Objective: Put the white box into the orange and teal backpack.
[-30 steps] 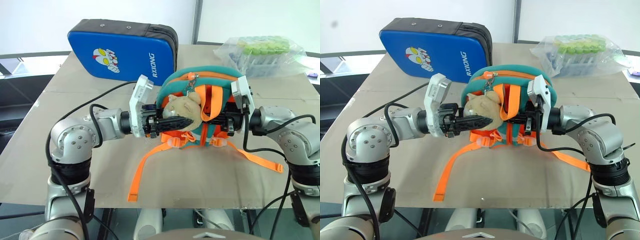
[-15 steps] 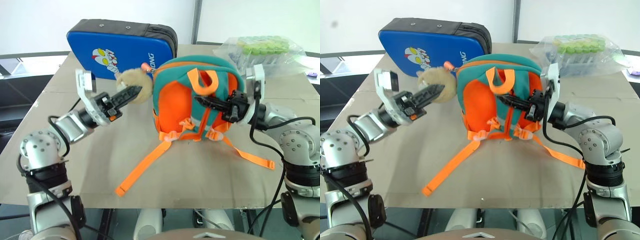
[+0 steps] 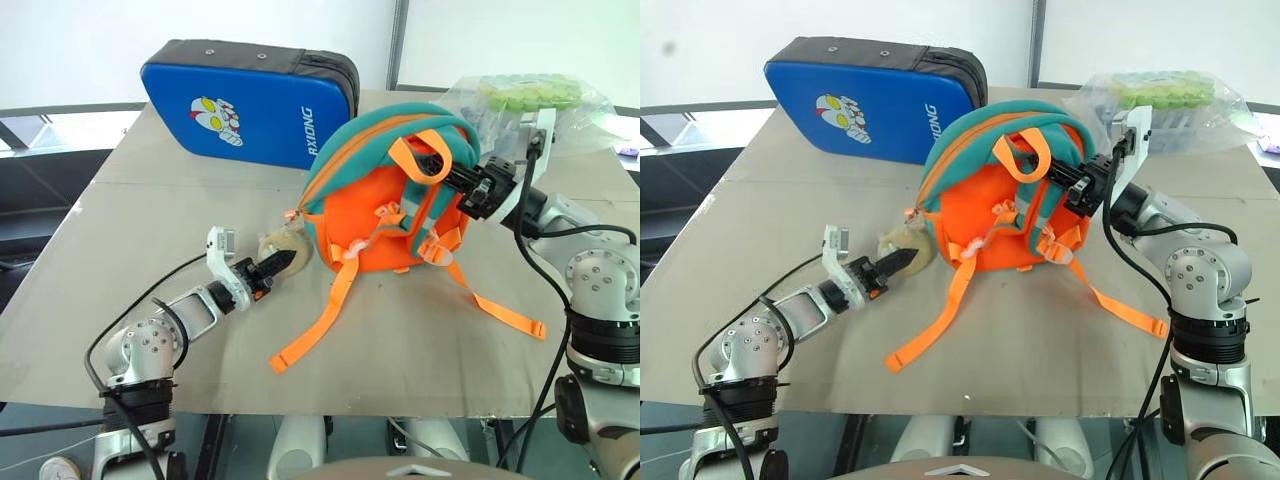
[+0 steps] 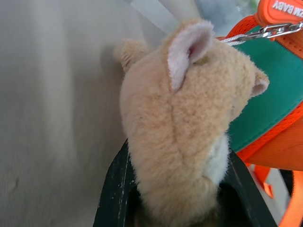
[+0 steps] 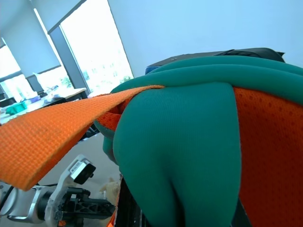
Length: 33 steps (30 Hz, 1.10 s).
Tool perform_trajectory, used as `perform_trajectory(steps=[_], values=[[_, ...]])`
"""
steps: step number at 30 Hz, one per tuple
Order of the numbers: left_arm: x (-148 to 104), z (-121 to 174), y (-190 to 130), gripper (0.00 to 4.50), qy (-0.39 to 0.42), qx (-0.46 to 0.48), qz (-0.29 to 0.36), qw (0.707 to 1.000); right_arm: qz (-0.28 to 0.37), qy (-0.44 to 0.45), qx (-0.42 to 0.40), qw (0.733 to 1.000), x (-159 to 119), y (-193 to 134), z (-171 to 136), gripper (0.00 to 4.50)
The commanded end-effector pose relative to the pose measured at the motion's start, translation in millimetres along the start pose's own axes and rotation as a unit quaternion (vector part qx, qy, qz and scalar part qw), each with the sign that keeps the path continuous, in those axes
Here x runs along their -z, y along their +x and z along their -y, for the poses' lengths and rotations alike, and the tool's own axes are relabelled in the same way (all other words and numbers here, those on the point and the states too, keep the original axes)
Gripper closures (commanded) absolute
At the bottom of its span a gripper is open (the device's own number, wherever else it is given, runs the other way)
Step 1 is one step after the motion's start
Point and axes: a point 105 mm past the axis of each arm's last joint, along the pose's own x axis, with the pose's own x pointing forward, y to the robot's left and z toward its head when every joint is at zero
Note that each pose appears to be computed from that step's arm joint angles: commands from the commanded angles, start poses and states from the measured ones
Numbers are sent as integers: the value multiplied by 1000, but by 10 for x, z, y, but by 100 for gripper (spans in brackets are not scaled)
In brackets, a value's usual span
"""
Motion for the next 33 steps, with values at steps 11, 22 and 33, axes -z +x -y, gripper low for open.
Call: perform_trajectory(steps=[11,22,33], values=[[-635,414,-123,177,227,60,126,964,-34,-199,62,977,-31,-209,99,265],[-373,407,-663,0,357,61,71,930,-186,-213,62,957,432,-1090,1,1],[-111,216,-1138,0,360,35,22,932,-275,-170,139,936,533,-2073,51,1]])
